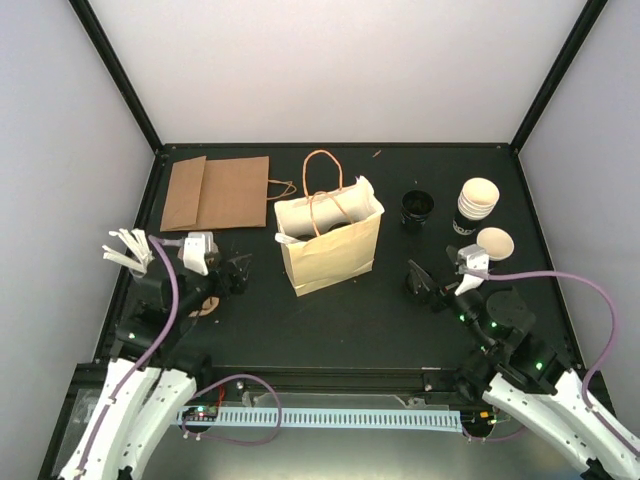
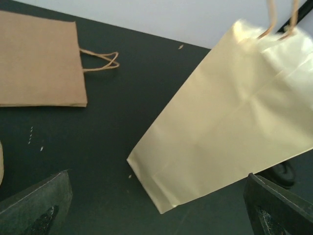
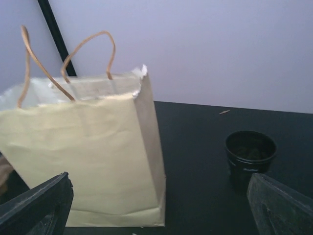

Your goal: Pack the takeout coffee

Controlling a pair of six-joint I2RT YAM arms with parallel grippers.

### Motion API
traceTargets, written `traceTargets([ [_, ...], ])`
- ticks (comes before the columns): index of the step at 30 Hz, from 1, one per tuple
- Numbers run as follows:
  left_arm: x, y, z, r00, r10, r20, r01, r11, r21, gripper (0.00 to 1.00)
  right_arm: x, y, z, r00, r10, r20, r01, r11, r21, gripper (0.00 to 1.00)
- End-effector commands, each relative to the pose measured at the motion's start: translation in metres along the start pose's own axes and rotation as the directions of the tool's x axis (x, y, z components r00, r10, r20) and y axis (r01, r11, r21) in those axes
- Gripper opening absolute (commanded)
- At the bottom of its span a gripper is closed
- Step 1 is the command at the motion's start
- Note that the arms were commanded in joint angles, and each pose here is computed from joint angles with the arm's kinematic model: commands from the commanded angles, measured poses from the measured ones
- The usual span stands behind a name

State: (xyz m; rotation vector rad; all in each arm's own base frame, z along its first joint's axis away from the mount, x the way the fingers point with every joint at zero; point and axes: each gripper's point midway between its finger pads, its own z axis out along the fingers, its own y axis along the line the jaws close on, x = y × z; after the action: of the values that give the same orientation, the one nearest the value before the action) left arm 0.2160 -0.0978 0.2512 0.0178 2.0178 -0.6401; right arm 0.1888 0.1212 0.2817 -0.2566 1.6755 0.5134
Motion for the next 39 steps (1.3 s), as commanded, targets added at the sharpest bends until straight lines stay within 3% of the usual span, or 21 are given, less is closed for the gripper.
traceTargets([
  [1, -0.003, 0.011, 0.006, 0.985, 0.075, 0.159, -0.074, 0.997, -0.009, 0.99, -0.005, -0.012, 0.002, 0.987, -0.129, 0.093, 0.122, 0.99, 0.074, 1.0],
  [8, -0.006, 0.038, 0.018, 0.949, 0.116, 0.292, -0.088, 0.99, -0.107, 0.99, 0.012, -0.017, 0.026, 0.968, -0.231, 0.094, 0.217, 0.966, 0.137, 0.97],
  [11, -0.008, 0.052, 0.033, 0.937, 0.182, 0.297, -0.131, 0.974, -0.183, 0.99, 0.018, -0.025, 0.043, 0.964, -0.256, 0.075, 0.238, 0.952, 0.194, 0.97],
  [16, -0.015, 0.098, 0.045, 0.924, 0.252, 0.288, -0.111, 0.897, -0.429, 0.99, 0.017, -0.049, 0.06, 0.963, -0.218, 0.161, 0.179, 0.958, 0.225, 0.91],
  [18, -0.021, 0.108, 0.049, 0.905, 0.311, 0.29, -0.137, 0.859, -0.493, 0.99, 0.019, -0.066, 0.067, 0.973, -0.187, 0.137, 0.15, 0.958, 0.244, 0.9],
  [21, -0.026, 0.12, 0.056, 0.893, 0.363, 0.268, -0.165, 0.815, -0.556, 0.99, 0.027, -0.088, 0.076, 0.966, -0.245, 0.075, 0.212, 0.928, 0.307, 0.93],
  [26, -0.029, 0.13, 0.066, 0.864, 0.405, 0.3, -0.165, 0.789, -0.592, 0.99, 0.041, -0.13, 0.074, 0.966, -0.248, 0.076, 0.189, 0.872, 0.451, 0.93],
  [34, -0.029, 0.141, 0.088, 0.824, 0.495, 0.275, -0.252, 0.755, -0.606, 0.99, 0.062, -0.169, 0.079, 0.971, -0.218, 0.095, 0.144, 0.857, 0.495, 0.94],
  [39, -0.036, 0.143, 0.095, 0.816, 0.497, 0.295, -0.267, 0.778, -0.569, 0.99, 0.054, -0.184, 0.096, 0.968, -0.238, 0.077, 0.167, 0.846, 0.506, 0.94],
])
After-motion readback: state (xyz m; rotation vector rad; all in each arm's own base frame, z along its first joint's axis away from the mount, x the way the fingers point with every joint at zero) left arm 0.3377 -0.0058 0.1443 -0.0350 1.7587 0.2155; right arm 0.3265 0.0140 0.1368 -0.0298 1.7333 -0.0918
